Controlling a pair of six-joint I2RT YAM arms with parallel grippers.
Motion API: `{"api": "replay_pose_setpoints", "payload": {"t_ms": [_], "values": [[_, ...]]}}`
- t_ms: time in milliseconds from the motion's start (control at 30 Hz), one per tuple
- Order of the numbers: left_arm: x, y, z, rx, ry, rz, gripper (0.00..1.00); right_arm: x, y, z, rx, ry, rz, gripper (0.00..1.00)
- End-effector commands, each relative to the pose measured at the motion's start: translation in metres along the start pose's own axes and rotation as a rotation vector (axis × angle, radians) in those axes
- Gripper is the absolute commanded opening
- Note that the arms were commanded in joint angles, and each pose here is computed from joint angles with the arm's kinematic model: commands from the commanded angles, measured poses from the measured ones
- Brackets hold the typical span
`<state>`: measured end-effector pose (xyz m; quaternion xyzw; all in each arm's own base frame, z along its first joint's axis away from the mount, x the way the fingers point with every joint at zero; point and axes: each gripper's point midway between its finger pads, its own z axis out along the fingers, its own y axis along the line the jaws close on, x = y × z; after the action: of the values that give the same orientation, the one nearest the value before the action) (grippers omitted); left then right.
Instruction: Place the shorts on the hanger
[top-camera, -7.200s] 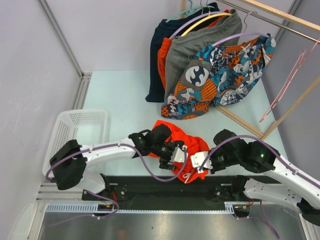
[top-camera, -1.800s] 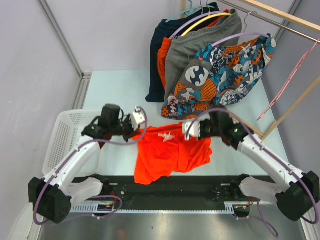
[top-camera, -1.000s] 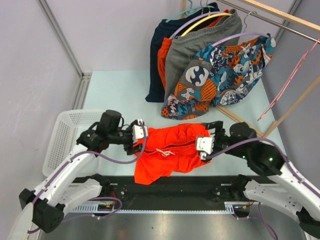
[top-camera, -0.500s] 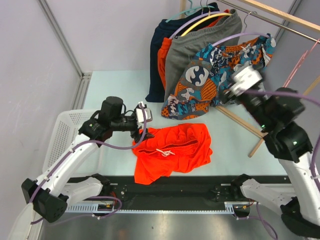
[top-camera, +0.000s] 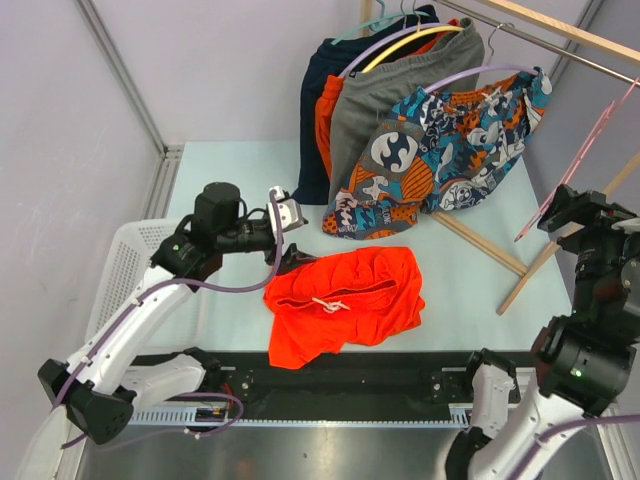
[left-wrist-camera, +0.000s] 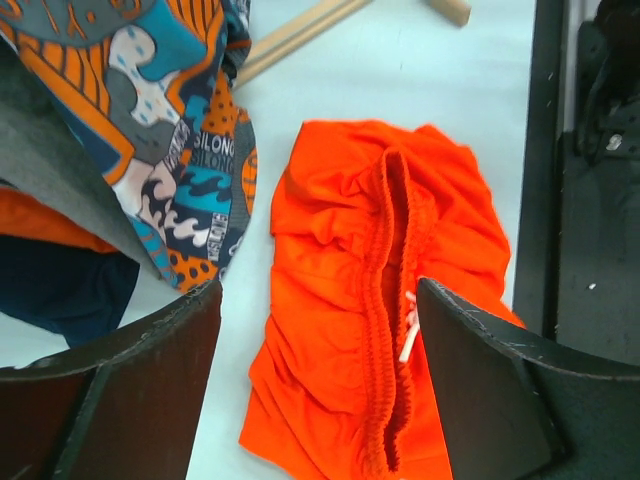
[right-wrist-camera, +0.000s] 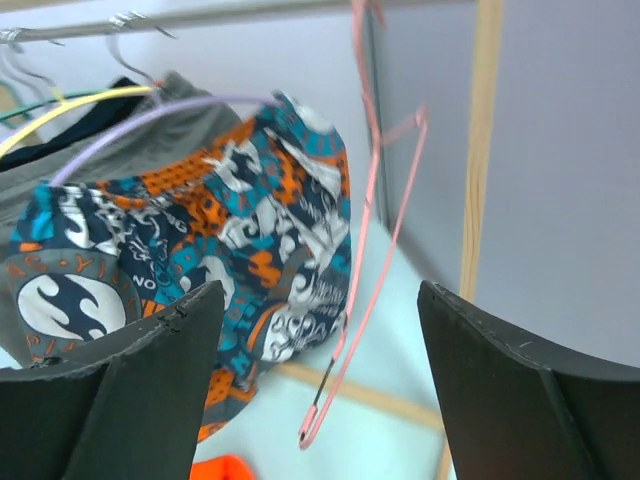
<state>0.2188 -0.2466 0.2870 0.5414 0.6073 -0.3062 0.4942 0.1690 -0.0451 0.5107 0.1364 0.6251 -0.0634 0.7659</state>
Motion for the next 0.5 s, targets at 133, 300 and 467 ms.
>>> {"api": "replay_pose_setpoints", "payload": {"t_ms": [133,300,467], "values": [[-0.064,-0.013,-0.012,0.041,-0.141,0.037,0.86,0.076,-0.035,0.039,0.163,0.243,0.297,0.78],[-0.07,-0.015,-0.011,0.043,-0.155,0.029,0.87,0.073,-0.037,0.069,0.107,0.207,0.3,0.76],[-0.068,-0.014,-0.009,0.039,-0.148,0.031,0.87,0.081,-0.03,0.09,0.043,0.196,0.285,0.75]]}}
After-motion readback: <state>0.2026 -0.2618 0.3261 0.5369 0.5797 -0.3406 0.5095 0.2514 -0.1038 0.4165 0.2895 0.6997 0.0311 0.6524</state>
